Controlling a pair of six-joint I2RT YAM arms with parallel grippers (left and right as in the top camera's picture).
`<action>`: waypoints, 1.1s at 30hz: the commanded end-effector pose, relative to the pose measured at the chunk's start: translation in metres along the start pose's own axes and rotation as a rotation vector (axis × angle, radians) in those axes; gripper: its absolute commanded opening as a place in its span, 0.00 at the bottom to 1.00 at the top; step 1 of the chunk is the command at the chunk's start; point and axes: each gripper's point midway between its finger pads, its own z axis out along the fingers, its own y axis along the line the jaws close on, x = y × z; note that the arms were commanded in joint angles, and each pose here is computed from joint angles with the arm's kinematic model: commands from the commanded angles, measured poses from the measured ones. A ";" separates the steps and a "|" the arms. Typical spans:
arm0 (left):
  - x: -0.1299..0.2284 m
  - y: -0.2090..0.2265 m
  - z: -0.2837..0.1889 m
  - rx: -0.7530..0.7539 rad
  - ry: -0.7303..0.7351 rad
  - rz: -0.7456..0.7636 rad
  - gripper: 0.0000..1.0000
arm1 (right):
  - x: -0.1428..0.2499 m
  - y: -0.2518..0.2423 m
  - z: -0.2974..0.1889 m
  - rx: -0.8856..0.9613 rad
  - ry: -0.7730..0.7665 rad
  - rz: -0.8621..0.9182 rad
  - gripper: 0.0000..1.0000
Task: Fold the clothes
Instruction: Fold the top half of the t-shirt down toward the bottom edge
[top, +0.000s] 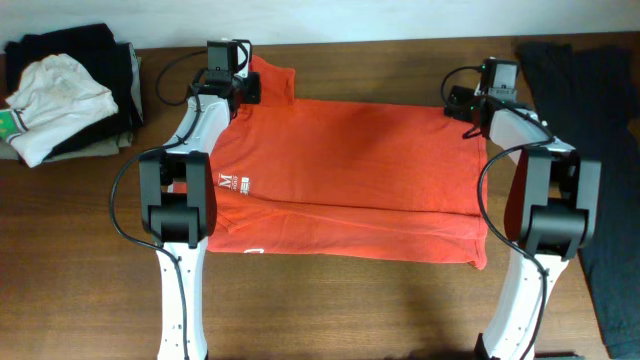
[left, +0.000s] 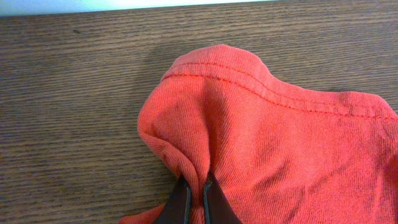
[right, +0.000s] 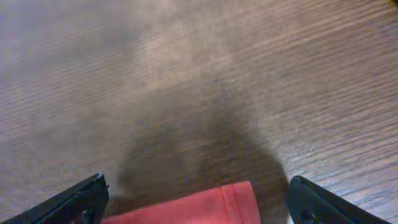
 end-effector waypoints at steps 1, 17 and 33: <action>0.052 -0.022 0.023 0.052 0.119 -0.001 0.01 | 0.013 0.001 0.005 0.005 0.050 -0.007 0.88; 0.051 -0.022 0.022 0.056 0.120 -0.002 0.01 | 0.015 -0.003 -0.010 0.045 0.139 0.103 0.04; 0.060 0.070 -0.208 -0.013 0.526 -0.216 0.01 | 0.014 -0.053 -0.184 0.180 0.380 0.208 0.04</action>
